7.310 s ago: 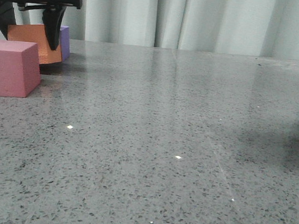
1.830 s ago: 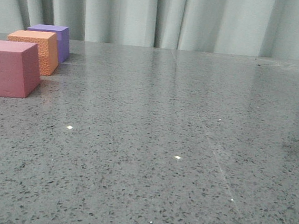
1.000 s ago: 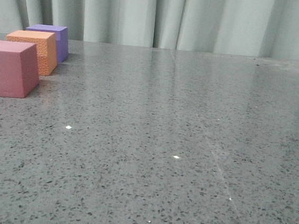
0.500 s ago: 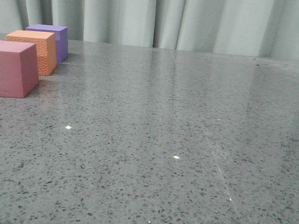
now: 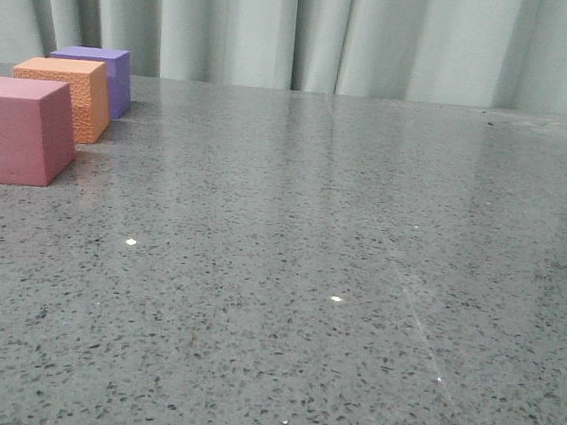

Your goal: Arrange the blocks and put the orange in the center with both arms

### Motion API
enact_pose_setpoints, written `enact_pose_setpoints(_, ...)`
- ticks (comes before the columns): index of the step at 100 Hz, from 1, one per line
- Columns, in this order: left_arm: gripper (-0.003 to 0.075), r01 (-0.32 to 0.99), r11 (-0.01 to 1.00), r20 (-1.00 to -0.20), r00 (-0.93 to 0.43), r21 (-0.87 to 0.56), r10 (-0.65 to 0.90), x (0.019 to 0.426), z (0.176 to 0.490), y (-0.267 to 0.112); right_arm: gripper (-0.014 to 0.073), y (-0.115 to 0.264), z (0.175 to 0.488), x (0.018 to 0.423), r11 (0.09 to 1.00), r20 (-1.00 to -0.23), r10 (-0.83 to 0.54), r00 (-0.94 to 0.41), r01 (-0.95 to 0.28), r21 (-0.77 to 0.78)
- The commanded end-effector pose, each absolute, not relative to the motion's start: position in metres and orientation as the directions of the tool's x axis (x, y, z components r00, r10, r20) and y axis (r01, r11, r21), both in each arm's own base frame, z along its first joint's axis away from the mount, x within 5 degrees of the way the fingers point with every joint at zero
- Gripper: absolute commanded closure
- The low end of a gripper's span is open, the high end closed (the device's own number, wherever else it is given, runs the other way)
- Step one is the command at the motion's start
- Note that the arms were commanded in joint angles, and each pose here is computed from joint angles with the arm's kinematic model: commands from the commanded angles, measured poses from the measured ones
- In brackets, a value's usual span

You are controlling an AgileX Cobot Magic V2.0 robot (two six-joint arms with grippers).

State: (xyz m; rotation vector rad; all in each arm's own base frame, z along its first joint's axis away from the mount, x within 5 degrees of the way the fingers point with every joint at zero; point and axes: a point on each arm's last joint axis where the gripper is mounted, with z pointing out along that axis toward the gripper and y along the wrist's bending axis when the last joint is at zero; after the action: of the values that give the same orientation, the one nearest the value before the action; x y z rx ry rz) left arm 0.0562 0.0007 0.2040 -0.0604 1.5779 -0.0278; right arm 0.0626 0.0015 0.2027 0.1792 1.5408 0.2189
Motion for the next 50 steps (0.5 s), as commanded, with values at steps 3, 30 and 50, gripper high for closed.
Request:
enact_pose_setpoints(3, 0.0739, -0.026, 0.997, -0.994, 0.086, -0.069, -0.066, 0.0541, 0.2066, 0.0016, 0.0716, 0.0012, 0.2095, 0.0597, 0.970, -0.966, 0.244, 0.086, -0.040, 0.241)
enact_pose_setpoints(30, 0.0739, -0.026, 0.997, -0.994, 0.086, -0.069, -0.066, 0.0541, 0.2066, 0.0016, 0.0716, 0.0003, 0.2054, 0.0544, 0.970, -0.967, 0.243, 0.070, -0.024, 0.242)
enact_pose_setpoints(50, 0.0739, -0.026, 0.997, -0.994, 0.086, -0.069, -0.066, 0.0541, 0.2066, 0.0016, 0.0716, 0.0003, 0.2054, 0.0544, 0.970, -0.967, 0.243, 0.070, -0.024, 0.242)
